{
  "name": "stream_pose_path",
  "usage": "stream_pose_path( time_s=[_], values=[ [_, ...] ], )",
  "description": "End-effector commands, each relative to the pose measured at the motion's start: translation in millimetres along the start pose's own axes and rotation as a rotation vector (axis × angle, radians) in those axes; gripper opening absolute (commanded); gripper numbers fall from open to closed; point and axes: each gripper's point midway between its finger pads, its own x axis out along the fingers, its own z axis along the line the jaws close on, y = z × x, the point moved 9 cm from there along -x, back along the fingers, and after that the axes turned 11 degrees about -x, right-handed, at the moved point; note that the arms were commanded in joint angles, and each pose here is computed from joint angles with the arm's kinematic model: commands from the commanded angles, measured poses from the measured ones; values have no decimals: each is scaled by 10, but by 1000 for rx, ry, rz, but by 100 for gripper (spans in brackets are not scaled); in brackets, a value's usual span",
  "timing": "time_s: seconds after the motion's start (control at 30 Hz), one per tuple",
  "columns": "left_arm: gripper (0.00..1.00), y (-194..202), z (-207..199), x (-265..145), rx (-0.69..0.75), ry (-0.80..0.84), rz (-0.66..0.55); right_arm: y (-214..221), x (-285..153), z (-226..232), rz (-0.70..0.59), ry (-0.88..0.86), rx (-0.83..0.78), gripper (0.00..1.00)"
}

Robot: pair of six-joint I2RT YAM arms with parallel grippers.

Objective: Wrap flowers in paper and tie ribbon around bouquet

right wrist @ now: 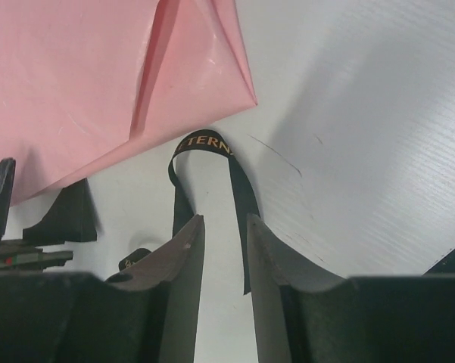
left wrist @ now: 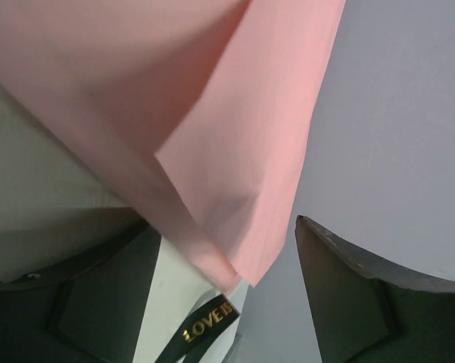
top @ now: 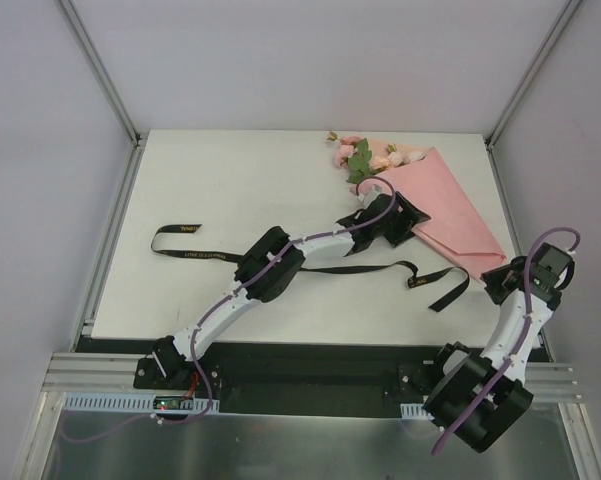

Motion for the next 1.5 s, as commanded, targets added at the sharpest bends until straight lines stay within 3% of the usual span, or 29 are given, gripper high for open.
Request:
stream_pose_path(
  time_s=[0.0,0.17,0.23,0.33,0.5,0.73,0.87,1.03,1.47],
  values=[
    [68,-186,215,253,-67,-32,-146,-14,-103,65,-10,-11,-38,32],
    [36,-364,140,363,-86,46,-170,6,-159,148,-22,-69,-80,33],
    [16,-447,71,325,-95,78,-139,40,-156,167,-19,-79,-114,33],
    [0,-649,-49,127,-104,128,-137,125,-139,218,1,-112,-216,32],
    [0,-1085,-196,-277,-140,203,-171,374,-1,302,66,-212,-331,31],
    [0,-1460,-115,-757,-204,217,-86,516,356,435,303,-280,-340,23],
    [0,-1633,-8,-1003,-216,208,-27,510,470,478,359,-255,-366,21],
    [0,-1715,100,-1246,-217,194,112,568,589,521,396,-229,-347,21],
    [0,-2003,85,-1904,-206,230,293,262,982,680,382,-77,-345,21]
  ],
)
